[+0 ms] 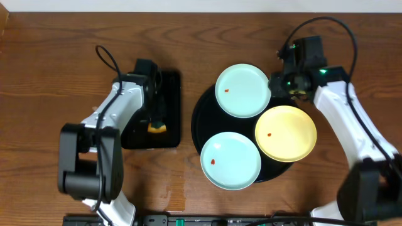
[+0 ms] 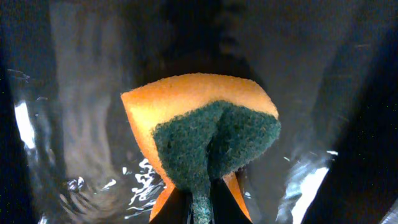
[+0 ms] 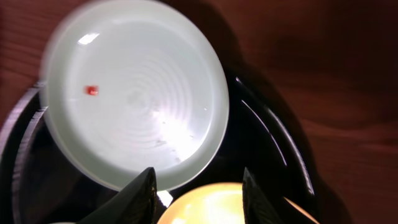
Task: Clean dirty plates on tray and stack at the side
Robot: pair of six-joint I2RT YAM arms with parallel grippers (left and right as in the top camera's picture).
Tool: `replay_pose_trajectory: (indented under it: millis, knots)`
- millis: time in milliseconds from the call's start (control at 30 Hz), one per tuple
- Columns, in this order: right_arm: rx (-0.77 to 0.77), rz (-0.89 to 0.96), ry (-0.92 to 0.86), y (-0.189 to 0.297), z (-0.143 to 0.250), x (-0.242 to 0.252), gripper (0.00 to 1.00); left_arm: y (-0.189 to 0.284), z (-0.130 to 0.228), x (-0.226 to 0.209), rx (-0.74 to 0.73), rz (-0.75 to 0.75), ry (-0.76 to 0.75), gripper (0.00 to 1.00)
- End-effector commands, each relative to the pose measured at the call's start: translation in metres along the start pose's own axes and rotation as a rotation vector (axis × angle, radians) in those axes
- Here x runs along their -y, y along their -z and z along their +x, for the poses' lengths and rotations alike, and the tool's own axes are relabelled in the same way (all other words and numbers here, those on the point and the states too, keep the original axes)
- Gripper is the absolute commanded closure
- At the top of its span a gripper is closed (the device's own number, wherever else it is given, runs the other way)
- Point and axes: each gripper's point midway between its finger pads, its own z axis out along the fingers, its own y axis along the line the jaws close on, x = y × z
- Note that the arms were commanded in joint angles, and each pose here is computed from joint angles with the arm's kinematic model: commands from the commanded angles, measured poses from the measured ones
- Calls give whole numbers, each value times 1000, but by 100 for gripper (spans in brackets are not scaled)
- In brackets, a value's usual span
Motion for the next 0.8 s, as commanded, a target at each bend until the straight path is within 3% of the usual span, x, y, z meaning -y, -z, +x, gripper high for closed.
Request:
replay_pose_trajectory:
  millis: [0, 167, 367, 533, 767]
  knots:
    - [-32, 16, -12, -19, 2, 3, 58, 60, -32, 15, 182, 63, -17, 93]
    - [-69, 56, -23, -49, 7, 15, 57, 104, -49, 50, 330, 222, -68, 92]
    - [-110, 100, -61, -79, 16, 30, 61, 143, -61, 101, 435, 295, -166, 93]
    - [-105, 58, -63, -94, 15, 25, 72, 162, -68, 145, 484, 351, -224, 92]
    - [-94, 45, -61, -96, 12, 23, 92, 131, -59, 202, 456, 409, -281, 93]
